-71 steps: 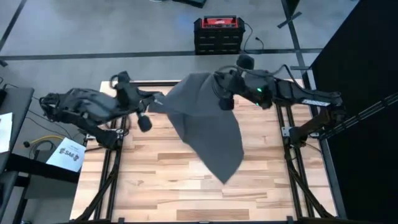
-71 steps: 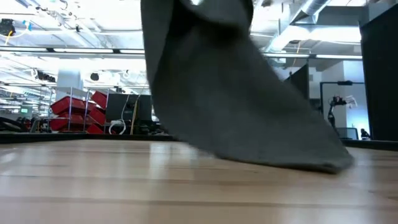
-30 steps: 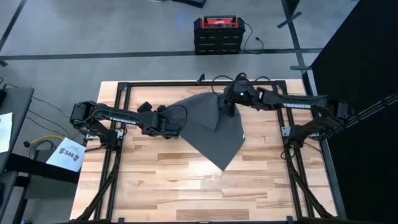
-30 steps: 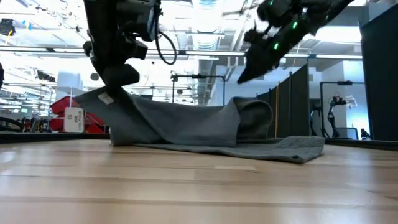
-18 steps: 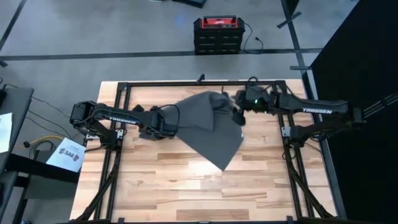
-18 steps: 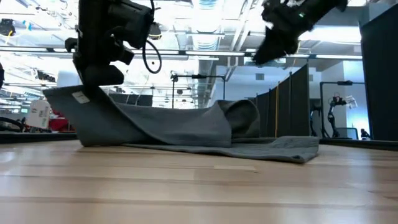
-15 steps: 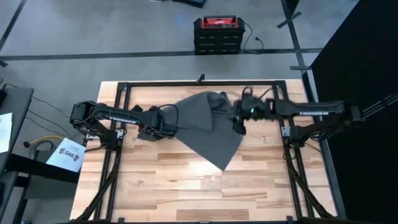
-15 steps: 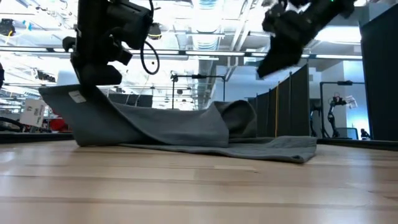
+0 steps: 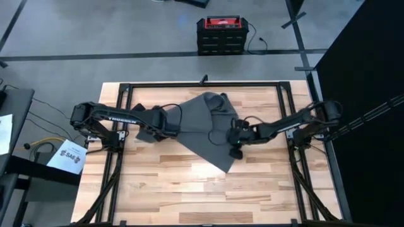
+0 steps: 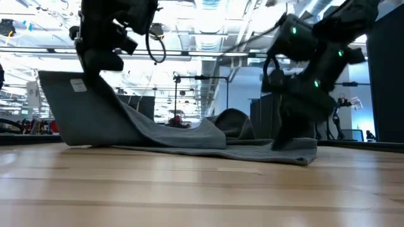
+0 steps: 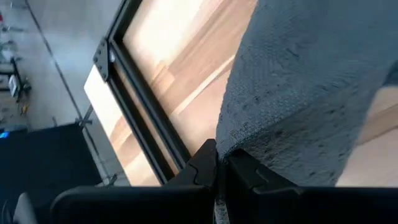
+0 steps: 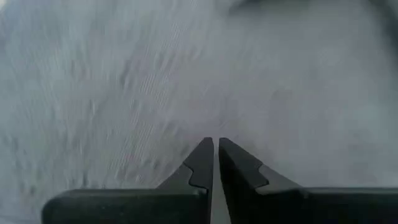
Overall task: Roll towel
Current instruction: Fold the gray towel
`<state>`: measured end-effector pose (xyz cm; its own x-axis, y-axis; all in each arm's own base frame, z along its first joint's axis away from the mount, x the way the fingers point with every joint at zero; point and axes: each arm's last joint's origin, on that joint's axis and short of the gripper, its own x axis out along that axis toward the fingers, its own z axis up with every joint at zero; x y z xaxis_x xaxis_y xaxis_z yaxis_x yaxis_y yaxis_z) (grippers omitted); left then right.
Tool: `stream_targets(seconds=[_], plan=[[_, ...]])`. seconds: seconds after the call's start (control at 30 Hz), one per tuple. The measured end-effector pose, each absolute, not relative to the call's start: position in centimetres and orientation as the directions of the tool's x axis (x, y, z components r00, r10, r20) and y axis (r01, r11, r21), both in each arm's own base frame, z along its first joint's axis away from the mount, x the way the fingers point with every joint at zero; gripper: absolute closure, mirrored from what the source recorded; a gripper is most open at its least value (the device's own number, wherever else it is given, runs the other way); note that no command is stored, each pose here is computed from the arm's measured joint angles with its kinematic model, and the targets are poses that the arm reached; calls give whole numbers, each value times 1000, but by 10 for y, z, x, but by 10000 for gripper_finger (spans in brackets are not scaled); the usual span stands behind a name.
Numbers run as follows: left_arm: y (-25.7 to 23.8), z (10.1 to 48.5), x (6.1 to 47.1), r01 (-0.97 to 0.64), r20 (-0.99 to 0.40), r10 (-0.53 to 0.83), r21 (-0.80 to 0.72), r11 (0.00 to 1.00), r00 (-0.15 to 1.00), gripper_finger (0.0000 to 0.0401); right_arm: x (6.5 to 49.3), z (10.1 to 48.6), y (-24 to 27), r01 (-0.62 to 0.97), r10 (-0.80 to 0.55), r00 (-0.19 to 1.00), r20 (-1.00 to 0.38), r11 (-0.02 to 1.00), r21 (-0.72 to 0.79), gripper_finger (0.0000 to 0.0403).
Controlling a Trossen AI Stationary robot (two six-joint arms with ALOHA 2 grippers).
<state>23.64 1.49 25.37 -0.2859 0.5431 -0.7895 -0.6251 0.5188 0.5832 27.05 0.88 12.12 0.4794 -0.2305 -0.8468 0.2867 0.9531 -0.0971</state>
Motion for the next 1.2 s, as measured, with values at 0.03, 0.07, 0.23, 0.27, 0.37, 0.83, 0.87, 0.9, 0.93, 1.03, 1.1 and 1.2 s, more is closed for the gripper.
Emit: stream_targets(seconds=[0.03, 0.07, 0.23, 0.27, 0.37, 0.83, 0.87, 0.9, 0.93, 1.03, 1.1, 1.2], plan=[[16, 256, 237, -624, -787, 549, 584, 520, -280, 401, 272, 118, 11, 298, -238, 469, -851, 949, -101, 394], [18, 257, 238, -625, -783, 558, 587, 515, -276, 401, 271, 115, 13, 304, -236, 456, -858, 948, -99, 397], [34, 253, 239, -647, -730, 617, 627, 433, -295, 401, 261, 111, 35, 337, -235, 383, -893, 936, -102, 401], [38, 250, 238, -642, -720, 621, 640, 422, -310, 401, 258, 112, 41, 334, -216, 375, -902, 939, -86, 402], [50, 240, 234, -636, -681, 650, 674, 375, -338, 401, 243, 120, 63, 326, -112, 334, -936, 945, 3, 402], [73, 176, 240, -749, -783, 603, 489, 446, -153, 401, 175, 162, 127, 424, 212, 190, -959, 863, 275, 403], [72, 174, 238, -746, -785, 598, 493, 447, -161, 401, 174, 165, 128, 422, 223, 201, -954, 859, 290, 403], [72, 173, 236, -745, -786, 594, 498, 444, -172, 401, 173, 168, 128, 415, 227, 215, -950, 859, 300, 403], [71, 173, 234, -742, -786, 590, 506, 440, -186, 401, 172, 171, 126, 404, 224, 235, -946, 863, 304, 403], [70, 173, 228, -722, -780, 578, 542, 430, -241, 401, 176, 177, 115, 389, 139, 316, -939, 883, 262, 403], [70, 174, 225, -706, -763, 589, 570, 420, -266, 401, 182, 179, 104, 396, 62, 365, -929, 893, 216, 403], [66, 177, 225, -677, -699, 665, 625, 388, -263, 401, 193, 178, 87, 402, -25, 393, -919, 904, 148, 403]])
